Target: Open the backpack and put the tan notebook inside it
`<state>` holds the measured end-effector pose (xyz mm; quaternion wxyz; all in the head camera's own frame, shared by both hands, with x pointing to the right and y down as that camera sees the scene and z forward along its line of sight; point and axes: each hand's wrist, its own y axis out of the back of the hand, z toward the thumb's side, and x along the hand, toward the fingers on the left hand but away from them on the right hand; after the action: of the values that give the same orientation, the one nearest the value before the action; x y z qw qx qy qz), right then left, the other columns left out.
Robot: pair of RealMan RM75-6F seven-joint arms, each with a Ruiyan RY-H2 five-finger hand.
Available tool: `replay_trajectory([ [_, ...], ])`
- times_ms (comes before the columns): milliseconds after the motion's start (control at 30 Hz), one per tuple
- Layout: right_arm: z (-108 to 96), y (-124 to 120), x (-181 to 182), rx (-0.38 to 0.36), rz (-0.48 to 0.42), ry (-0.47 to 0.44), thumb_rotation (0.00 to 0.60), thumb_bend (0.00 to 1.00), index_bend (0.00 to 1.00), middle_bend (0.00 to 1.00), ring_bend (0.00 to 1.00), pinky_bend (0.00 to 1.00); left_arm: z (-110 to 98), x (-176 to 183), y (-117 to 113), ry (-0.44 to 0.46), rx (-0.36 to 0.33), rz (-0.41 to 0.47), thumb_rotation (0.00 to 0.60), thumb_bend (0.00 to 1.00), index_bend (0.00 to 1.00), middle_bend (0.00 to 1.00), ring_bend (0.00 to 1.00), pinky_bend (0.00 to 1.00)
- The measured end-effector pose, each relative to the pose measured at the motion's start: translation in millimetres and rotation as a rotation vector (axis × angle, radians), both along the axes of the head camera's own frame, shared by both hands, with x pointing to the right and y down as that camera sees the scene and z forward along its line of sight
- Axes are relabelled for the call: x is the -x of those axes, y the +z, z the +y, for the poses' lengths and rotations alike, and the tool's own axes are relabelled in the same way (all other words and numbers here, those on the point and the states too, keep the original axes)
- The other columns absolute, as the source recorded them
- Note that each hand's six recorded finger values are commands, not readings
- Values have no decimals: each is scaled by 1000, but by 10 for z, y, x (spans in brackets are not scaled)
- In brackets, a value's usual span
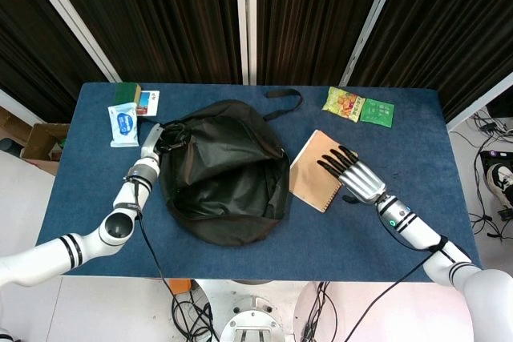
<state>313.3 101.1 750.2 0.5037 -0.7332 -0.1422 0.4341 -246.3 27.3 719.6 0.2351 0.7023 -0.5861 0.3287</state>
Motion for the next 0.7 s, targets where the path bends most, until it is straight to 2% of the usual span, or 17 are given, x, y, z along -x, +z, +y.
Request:
replay_trajectory([
  [133,-39,53,-35,8,21,15,600,80,86,115,0,45,14,-6,-6,2,0,2,600,574,664,655,531,370],
  [367,-43,178,125,17,15,8,600,108,99,121,0,45,18,30,-2,-11,2,0,600,574,664,653,529,370],
  [467,-41,223,189,16,13,2,600,209,110,128,0,55,18,28,-3,-13,4,4,600,574,664,652,529,370],
  [533,-43,248,230,16,8,4,600,352,115,134,0,73,17,25,-4,-12,3,4,600,575,665,651,529,370],
  [600,-54,270,286,13,-3,11,600,442,116,139,0,88,13,16,-4,-13,3,7,600,575,664,650,529,370],
  [700,-91,291,374,7,-25,29,600,483,116,141,0,106,13,-6,-6,-10,4,14,600,574,664,648,529,369],
])
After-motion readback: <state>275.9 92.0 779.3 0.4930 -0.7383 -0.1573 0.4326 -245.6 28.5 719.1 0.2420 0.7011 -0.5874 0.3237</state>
